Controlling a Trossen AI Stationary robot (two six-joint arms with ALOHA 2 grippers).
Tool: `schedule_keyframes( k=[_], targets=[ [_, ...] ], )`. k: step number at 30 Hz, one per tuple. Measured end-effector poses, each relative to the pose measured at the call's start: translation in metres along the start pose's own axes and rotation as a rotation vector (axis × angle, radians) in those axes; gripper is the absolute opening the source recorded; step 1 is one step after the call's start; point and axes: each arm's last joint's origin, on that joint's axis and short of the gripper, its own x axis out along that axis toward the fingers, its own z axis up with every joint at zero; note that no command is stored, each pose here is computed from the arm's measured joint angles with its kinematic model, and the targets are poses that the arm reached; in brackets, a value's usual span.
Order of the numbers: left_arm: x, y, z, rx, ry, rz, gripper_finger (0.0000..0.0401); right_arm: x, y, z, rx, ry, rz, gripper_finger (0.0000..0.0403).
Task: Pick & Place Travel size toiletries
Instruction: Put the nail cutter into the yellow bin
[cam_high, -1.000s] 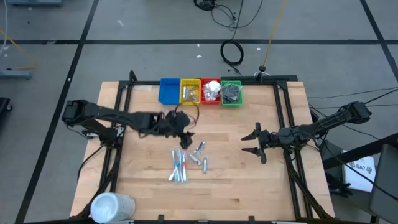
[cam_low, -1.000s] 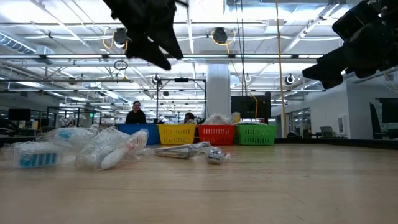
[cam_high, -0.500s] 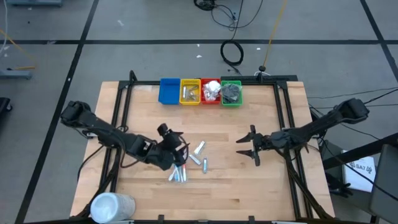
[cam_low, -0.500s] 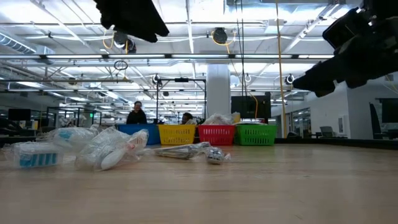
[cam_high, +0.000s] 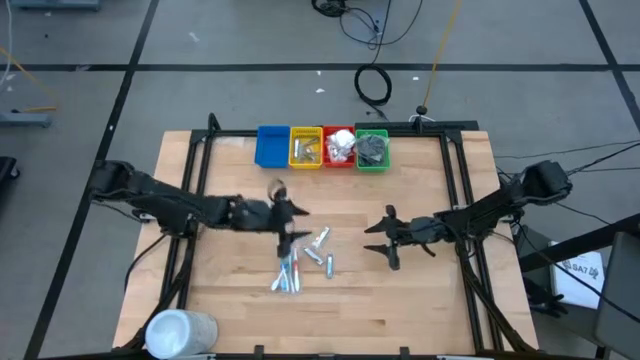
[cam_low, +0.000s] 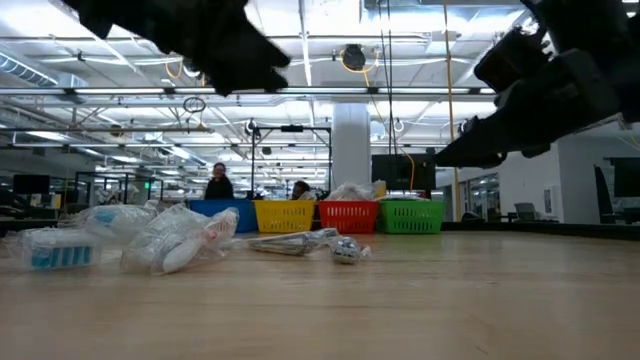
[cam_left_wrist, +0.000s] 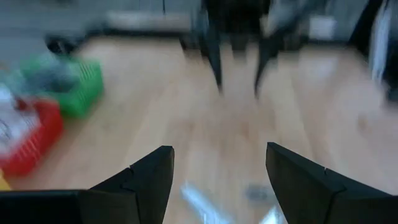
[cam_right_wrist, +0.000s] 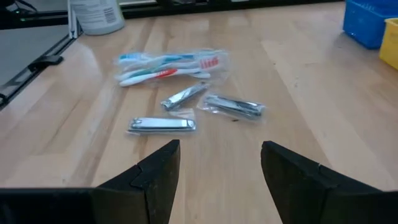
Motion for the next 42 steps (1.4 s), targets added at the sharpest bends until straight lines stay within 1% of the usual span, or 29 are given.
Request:
schedule_keyframes(
  k=[1, 2, 4, 5, 6, 8, 11, 14, 18, 22, 25, 27, 29, 31, 34, 35, 36, 38, 39, 40, 42],
  targets=[
    [-0.005, 0.007, 0.0, -0.018, -0.042, -0.001, 0.0251, 0.003, 0.001, 0.001, -0.001, 0.004, 0.0, 0.0212],
    [-0.011, 0.014, -0.005, -0.026, -0.066, 0.003, 0.0251, 0.007, 0.002, 0.003, -0.002, 0.007, -0.001, 0.0212],
    [-0.025, 0.025, -0.022, -0.021, -0.099, -0.008, 0.0251, 0.015, 0.004, 0.003, -0.007, 0.024, -0.002, 0.0212],
    [-0.033, 0.029, -0.027, -0.02, -0.143, -0.027, 0.0251, 0.019, 0.006, 0.003, -0.012, 0.038, 0.005, 0.0212],
    [-0.041, 0.032, -0.029, -0.023, -0.215, -0.053, 0.0251, 0.024, 0.007, 0.003, -0.016, 0.053, 0.015, 0.0212],
    [-0.059, 0.038, -0.041, -0.04, -0.308, -0.071, 0.0251, 0.035, 0.01, 0.003, -0.03, 0.077, 0.017, 0.0212],
    [-0.077, 0.044, -0.065, -0.089, -0.375, -0.065, 0.0251, 0.053, 0.015, 0.004, -0.052, 0.105, 0.051, 0.0212],
    [-0.092, 0.047, -0.081, -0.143, -0.466, -0.08, 0.0251, 0.07, 0.02, 0.004, -0.093, 0.13, 0.105, 0.0212],
    [-0.099, 0.049, -0.094, -0.18, -0.499, -0.091, 0.0251, 0.089, 0.026, 0.008, -0.124, 0.132, 0.17, 0.0212],
    [-0.101, 0.049, -0.093, -0.182, -0.515, -0.088, 0.0251, 0.106, 0.032, 0.012, -0.132, 0.139, 0.264, 0.0212],
    [-0.101, 0.051, -0.093, -0.207, -0.518, -0.045, 0.0251, 0.113, 0.032, 0.011, -0.132, 0.174, 0.275, 0.0212],
    [-0.101, 0.052, -0.093, -0.269, -0.52, -0.021, 0.0251, 0.114, 0.029, 0.013, -0.129, 0.2, 0.26, 0.0212],
    [-0.101, 0.052, -0.093, -0.347, -0.522, -0.022, 0.0251, 0.104, 0.025, 0.02, -0.126, 0.227, 0.248, 0.0212],
    [-0.099, 0.053, -0.096, -0.39, -0.491, -0.008, 0.0251, 0.09, 0.021, 0.035, -0.117, 0.22, 0.236, 0.0212],
    [-0.095, 0.054, -0.102, -0.456, -0.437, 0.037, 0.0251, 0.056, 0.014, 0.048, -0.099, 0.222, 0.223, 0.0212],
    [-0.093, 0.054, -0.103, -0.467, -0.428, 0.042, 0.025, 0.045, 0.012, 0.052, -0.089, 0.195, 0.214, 0.0212],
    [-0.092, 0.054, -0.103, -0.47, -0.433, 0.041, 0.025, 0.032, 0.01, 0.055, -0.086, 0.16, 0.193, 0.0212],
    [-0.093, 0.052, -0.095, -0.466, -0.49, -0.006, 0.025, 0.006, 0.005, 0.055, -0.077, 0.093, 0.138, 0.0212],
    [-0.091, 0.05, -0.089, -0.462, -0.493, -0.033, 0.025, -0.005, 0.003, 0.054, -0.072, 0.06, 0.105, 0.0212],
    [-0.087, 0.047, -0.084, -0.454, -0.468, -0.055, 0.025, -0.015, 0.0, 0.05, -0.07, 0.034, 0.065, 0.0212],
    [-0.074, 0.039, -0.07, -0.432, -0.356, -0.054, 0.025, -0.031, -0.005, 0.04, -0.072, 0.006, -0.007, 0.0212]
  ],
)
